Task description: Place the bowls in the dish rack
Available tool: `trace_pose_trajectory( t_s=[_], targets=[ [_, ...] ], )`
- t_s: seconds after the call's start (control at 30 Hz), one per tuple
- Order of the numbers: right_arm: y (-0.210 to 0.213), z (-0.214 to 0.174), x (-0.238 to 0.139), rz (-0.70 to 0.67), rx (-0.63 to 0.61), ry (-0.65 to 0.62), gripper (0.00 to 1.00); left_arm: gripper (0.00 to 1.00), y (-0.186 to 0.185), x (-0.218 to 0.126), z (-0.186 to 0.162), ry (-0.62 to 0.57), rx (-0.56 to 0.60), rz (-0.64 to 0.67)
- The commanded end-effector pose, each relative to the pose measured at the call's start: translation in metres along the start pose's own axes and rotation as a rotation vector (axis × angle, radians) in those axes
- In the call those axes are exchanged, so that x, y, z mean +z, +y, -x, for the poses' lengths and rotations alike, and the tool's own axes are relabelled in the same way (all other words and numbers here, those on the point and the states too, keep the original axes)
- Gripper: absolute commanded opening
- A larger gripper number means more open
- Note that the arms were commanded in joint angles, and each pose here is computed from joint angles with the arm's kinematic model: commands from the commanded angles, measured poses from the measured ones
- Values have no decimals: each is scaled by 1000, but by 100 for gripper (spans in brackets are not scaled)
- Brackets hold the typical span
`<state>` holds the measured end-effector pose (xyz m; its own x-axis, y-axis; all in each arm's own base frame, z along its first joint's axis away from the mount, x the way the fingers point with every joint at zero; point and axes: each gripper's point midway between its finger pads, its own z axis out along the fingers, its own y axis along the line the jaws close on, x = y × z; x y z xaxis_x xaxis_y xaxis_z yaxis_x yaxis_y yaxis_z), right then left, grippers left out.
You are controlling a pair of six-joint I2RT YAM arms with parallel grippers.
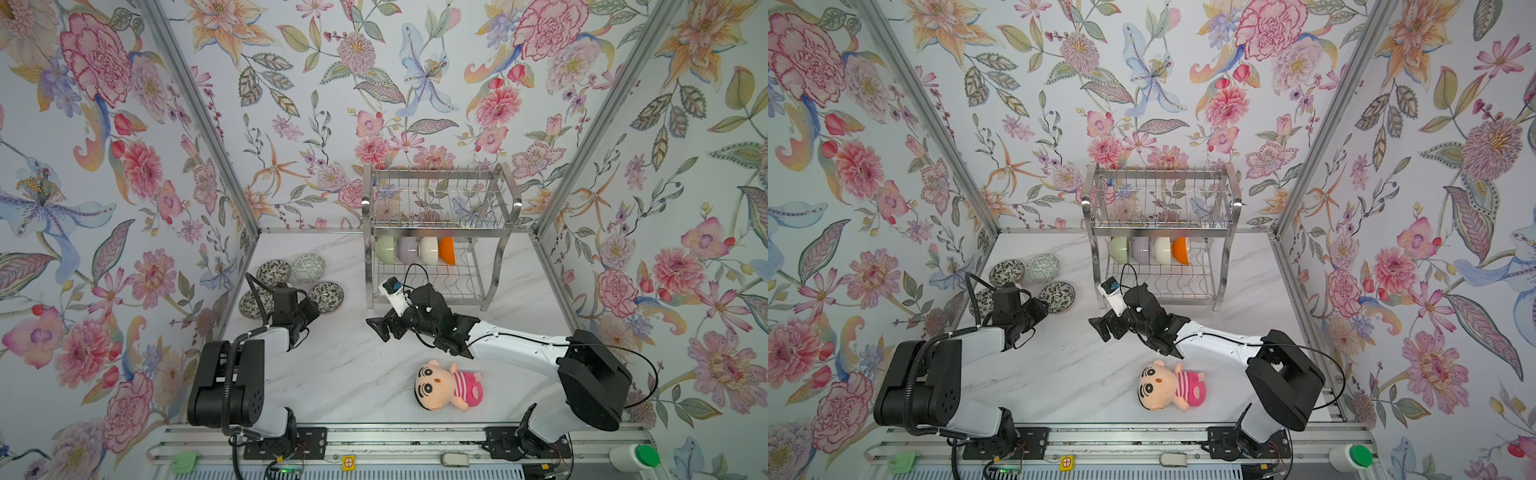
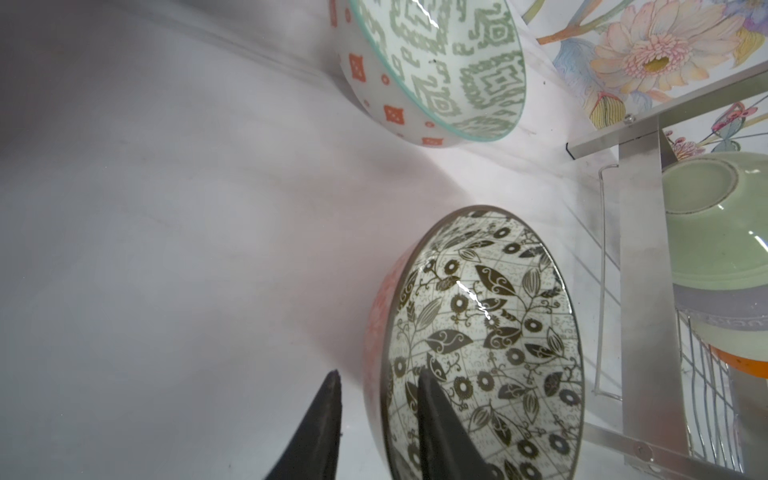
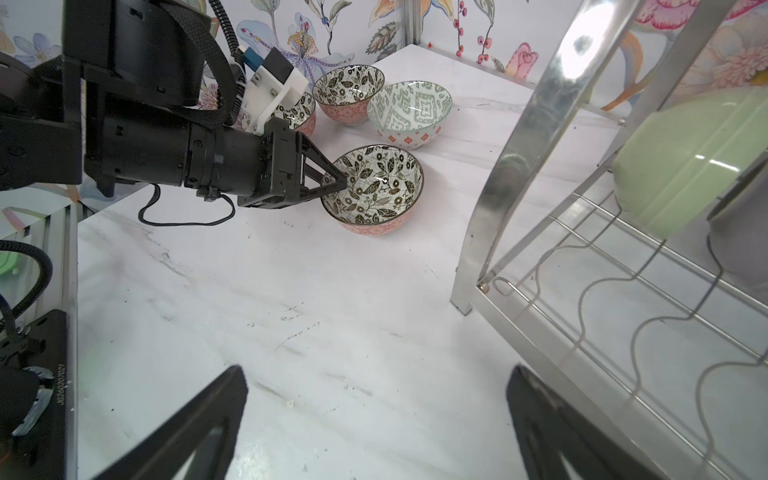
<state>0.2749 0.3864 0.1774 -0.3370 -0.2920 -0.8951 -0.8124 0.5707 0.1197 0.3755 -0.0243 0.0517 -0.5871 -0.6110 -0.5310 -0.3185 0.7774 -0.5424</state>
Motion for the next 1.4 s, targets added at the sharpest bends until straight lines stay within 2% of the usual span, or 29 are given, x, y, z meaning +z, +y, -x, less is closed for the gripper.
trace_pose_trajectory(
  t_s=[0.0, 0.1, 0.2, 0.27, 0.43, 0.53, 0.67, 0.83, 1.03, 1.27, 1.37],
  targets=[
    [-5, 5, 0, -30, -19, -7, 99, 30, -1, -5, 4, -18, 25, 4],
    [-7, 3, -3, -43, -19, -6, 99, 22, -1, -5, 4, -7, 48, 10],
    [-12, 2, -6, -66, -20, -2, 99, 7, -2, -4, 1, 7, 75, 0],
    [-14, 0, -7, -73, -18, 2, 99, 0, -2, -5, -2, 24, 85, -3],
    [-20, 0, -10, -99, -14, 8, 99, 0, -14, -18, -13, 71, 98, -65],
    [-27, 0, -13, -128, -13, 20, 99, 0, -13, -35, -17, 83, 115, -47],
    [-48, -3, -21, -195, 15, 73, 99, 0, -24, -59, -20, 85, 249, 4],
    [-69, -13, -43, -278, 44, 127, 99, 0, -40, -74, -50, 172, 390, 31],
    [-86, -28, -73, -362, 77, 158, 99, 0, -82, -74, -108, 241, 513, -57],
    [-95, -48, -100, -402, 149, 164, 99, 0, -142, -59, -143, 252, 648, -128],
    [-98, -55, -107, -413, 166, 167, 99, 0, -158, -45, -156, 284, 664, -153]
  ],
)
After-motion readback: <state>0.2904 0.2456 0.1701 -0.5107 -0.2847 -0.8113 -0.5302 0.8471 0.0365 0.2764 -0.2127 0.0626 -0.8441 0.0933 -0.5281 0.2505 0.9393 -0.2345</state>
